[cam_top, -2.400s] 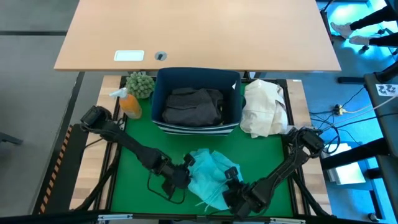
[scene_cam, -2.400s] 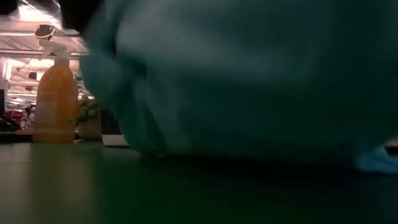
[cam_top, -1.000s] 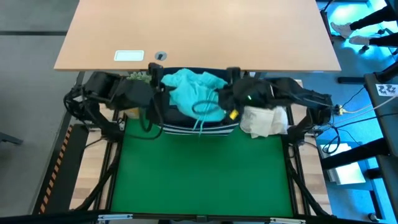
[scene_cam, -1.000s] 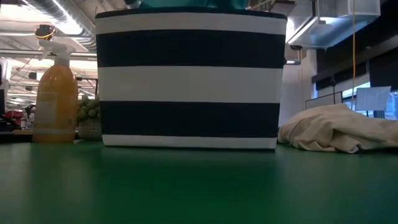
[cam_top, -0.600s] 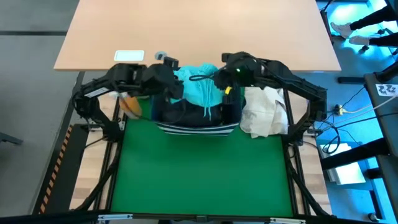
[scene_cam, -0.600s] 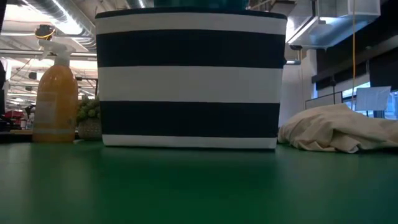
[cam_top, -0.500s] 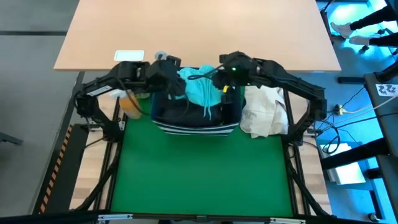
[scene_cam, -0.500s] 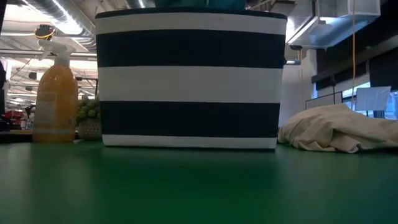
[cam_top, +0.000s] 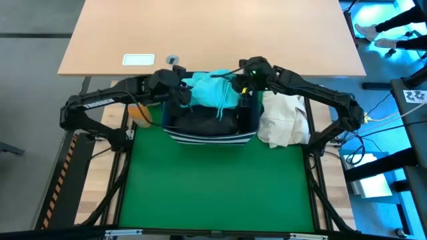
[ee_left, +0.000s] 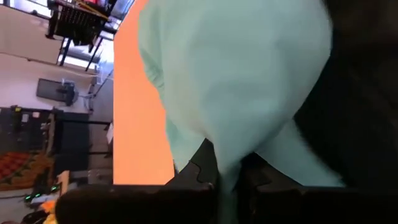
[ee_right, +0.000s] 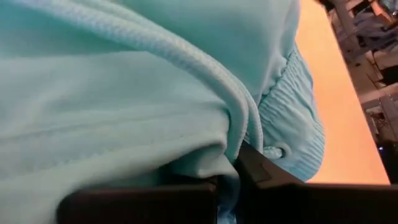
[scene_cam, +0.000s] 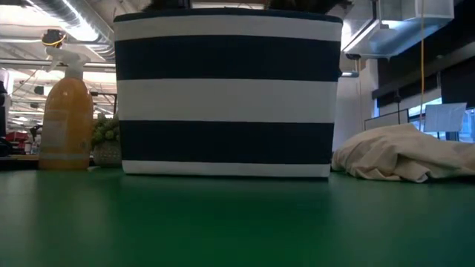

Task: Fold laundry
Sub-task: Put the blue shorts into the laundry bin

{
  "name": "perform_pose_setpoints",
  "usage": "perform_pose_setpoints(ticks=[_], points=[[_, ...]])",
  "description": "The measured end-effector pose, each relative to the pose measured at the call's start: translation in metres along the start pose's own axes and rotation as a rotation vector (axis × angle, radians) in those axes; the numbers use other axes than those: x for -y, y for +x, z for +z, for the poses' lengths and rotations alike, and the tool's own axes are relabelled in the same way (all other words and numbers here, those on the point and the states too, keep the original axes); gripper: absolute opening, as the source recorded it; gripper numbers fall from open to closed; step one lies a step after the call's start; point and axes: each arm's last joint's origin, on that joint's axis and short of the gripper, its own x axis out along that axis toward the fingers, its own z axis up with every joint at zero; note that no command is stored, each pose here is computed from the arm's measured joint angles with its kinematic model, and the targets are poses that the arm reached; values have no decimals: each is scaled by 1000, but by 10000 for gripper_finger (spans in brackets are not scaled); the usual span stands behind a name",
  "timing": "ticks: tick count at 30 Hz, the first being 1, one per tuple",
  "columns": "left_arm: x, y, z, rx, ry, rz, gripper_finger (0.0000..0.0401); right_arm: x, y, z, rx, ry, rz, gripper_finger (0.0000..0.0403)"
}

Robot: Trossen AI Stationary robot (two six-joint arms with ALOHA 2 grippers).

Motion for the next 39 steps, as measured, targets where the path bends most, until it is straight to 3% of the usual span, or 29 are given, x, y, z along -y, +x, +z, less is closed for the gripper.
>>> perform_pose_setpoints(ticks=[4,8,11,17,28,39], points=[[11,20,-12,-43,39,4,7,-6,16,-14,-32,-18,15,10],[24,31,-17,-48,66,-59,7,-15,24,-22,-57,-51,57,13],[32,29,-17,-30,52,-147,11,-19,24,-25,-66,-53,122,46],[46,23,-8,1,42,-232,64,-25,20,-28,-57,-43,240,133],[41,-10,13,42,-8,-279,129,-38,-31,-8,32,-67,244,267],[44,-47,38,123,-105,-309,142,-59,-70,12,112,-60,244,291]])
